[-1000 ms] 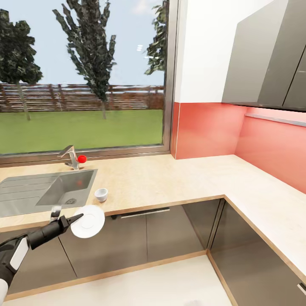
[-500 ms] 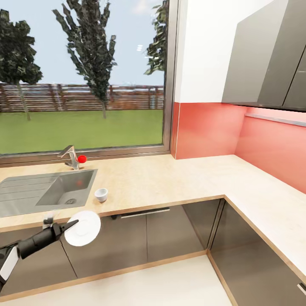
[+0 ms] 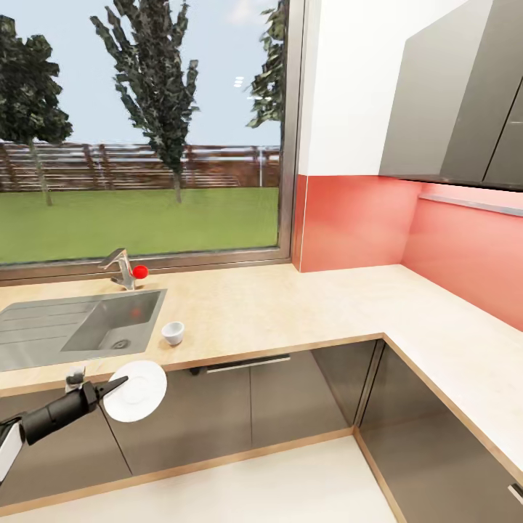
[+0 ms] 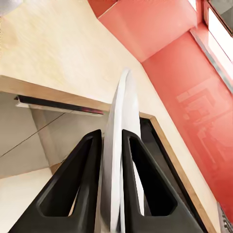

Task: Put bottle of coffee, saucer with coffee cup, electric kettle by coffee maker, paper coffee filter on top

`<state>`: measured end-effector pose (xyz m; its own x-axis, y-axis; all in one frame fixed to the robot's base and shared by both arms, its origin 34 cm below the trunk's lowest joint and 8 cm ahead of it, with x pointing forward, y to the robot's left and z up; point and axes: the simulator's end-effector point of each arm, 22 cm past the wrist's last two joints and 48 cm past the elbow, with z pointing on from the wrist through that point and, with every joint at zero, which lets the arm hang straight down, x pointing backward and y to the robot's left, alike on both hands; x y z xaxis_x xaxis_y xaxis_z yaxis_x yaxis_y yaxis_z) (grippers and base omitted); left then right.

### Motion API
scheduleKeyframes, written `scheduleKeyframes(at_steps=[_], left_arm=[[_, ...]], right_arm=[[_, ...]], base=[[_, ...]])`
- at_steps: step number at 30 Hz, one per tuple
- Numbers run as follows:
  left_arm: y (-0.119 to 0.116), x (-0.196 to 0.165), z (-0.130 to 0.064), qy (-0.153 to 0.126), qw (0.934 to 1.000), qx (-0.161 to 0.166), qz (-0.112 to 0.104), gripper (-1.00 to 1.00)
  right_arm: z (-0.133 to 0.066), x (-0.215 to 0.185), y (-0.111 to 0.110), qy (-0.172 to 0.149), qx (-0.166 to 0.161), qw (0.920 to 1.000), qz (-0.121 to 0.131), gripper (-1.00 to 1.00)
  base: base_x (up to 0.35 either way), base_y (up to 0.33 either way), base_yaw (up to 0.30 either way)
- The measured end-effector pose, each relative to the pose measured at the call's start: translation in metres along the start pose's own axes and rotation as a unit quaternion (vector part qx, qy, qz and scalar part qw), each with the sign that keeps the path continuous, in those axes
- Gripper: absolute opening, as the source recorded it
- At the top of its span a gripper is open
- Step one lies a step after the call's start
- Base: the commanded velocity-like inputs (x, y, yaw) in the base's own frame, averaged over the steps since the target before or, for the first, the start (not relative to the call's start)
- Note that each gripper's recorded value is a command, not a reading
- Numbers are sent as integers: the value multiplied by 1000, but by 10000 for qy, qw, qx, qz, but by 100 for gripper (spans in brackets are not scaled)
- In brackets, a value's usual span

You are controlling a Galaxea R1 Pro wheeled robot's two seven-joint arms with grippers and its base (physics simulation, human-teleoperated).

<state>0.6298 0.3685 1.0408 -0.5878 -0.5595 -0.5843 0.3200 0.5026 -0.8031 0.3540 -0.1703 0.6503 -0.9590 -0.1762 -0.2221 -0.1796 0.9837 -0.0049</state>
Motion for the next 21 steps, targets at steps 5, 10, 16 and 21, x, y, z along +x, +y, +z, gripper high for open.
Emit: scheduleKeyframes(at_steps=[5, 10, 16, 21], left_arm=[[4, -23, -15, -459, 9989, -32, -58, -100], [14, -23, -28, -624, 9979, -133, -144, -100], [25, -20, -47, -605, 9976, -299, -173, -100], [24, -20, -50, -604, 9977, -267, -169, -100]], right_arm=[[1, 8, -1, 54, 12, 10000, -1, 100], [2, 21, -1, 147, 20, 9999, 1, 100], [2, 25, -4, 178, 38, 9998, 3, 100], [2, 25, -5, 181, 41, 9998, 3, 100]], base=[[0, 0, 187], [0, 0, 242], [0, 0, 265], [0, 0, 270]])
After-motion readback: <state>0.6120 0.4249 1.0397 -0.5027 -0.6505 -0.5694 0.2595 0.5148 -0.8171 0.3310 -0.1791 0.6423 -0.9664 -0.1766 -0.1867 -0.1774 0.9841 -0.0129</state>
